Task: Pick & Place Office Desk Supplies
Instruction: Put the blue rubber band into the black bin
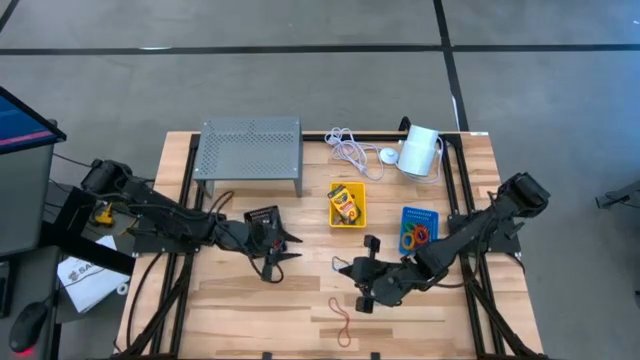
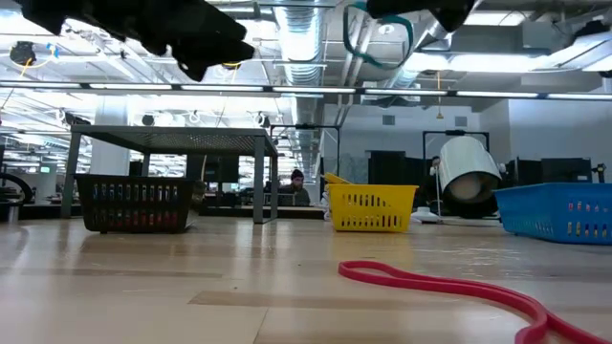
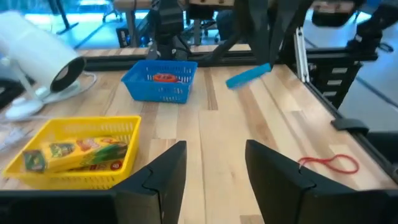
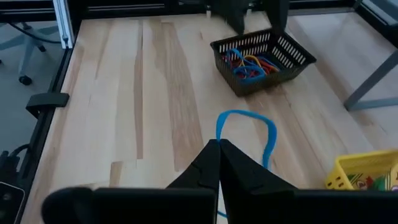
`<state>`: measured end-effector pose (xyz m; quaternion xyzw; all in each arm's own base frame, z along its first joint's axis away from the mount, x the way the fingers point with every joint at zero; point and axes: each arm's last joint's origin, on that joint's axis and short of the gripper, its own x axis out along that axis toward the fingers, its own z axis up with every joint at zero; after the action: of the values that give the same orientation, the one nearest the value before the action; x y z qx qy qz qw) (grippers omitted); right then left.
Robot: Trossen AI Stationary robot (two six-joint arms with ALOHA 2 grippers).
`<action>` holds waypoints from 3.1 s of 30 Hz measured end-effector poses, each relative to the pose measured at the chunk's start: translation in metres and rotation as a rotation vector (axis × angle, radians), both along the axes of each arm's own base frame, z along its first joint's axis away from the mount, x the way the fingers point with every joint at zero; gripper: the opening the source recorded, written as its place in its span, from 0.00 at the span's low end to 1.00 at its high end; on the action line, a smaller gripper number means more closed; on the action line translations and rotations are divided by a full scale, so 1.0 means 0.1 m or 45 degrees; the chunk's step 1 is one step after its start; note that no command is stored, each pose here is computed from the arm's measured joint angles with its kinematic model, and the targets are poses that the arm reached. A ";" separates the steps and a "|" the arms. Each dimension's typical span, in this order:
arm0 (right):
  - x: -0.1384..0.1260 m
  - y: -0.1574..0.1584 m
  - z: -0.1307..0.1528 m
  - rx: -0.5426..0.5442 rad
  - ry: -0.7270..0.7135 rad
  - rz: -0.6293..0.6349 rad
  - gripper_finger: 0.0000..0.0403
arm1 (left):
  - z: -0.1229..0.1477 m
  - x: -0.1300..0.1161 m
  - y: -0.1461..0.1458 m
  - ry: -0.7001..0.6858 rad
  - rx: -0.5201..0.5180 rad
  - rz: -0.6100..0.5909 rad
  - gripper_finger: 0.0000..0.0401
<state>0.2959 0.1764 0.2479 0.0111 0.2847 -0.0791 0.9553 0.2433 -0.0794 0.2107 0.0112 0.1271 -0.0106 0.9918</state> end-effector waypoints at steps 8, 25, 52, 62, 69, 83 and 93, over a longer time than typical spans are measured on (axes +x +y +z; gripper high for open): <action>0.01 0.01 0.02 0.006 -0.019 0.021 0.00 | -0.21 0.33 -0.06 -0.162 0.142 -0.215 0.49; 0.08 0.01 0.11 0.007 -0.116 0.098 0.00 | -0.17 0.72 -0.17 -0.212 0.333 -0.256 0.47; 0.23 -0.06 0.05 0.076 -0.136 0.122 0.04 | -0.16 0.71 -0.22 -0.248 0.288 -0.447 0.00; 0.28 -0.14 0.05 0.166 -0.108 0.158 0.39 | -0.17 0.71 -0.20 -0.213 0.273 -0.385 0.00; 0.33 -0.24 0.06 0.179 -0.161 -0.010 0.59 | -0.20 0.71 -0.18 -0.166 0.248 -0.303 0.00; 0.15 -0.15 0.28 0.155 -0.239 0.006 0.50 | -0.11 0.57 -0.08 -0.129 0.174 -0.158 0.00; -0.14 -0.09 0.49 0.074 -0.242 0.020 0.41 | -0.04 -0.05 0.11 -0.209 0.047 -0.054 0.00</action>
<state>0.2820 0.1674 0.2965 0.0443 0.1951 -0.0619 0.9778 0.2380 -0.0683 0.2069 0.0331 0.0452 -0.0282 0.9980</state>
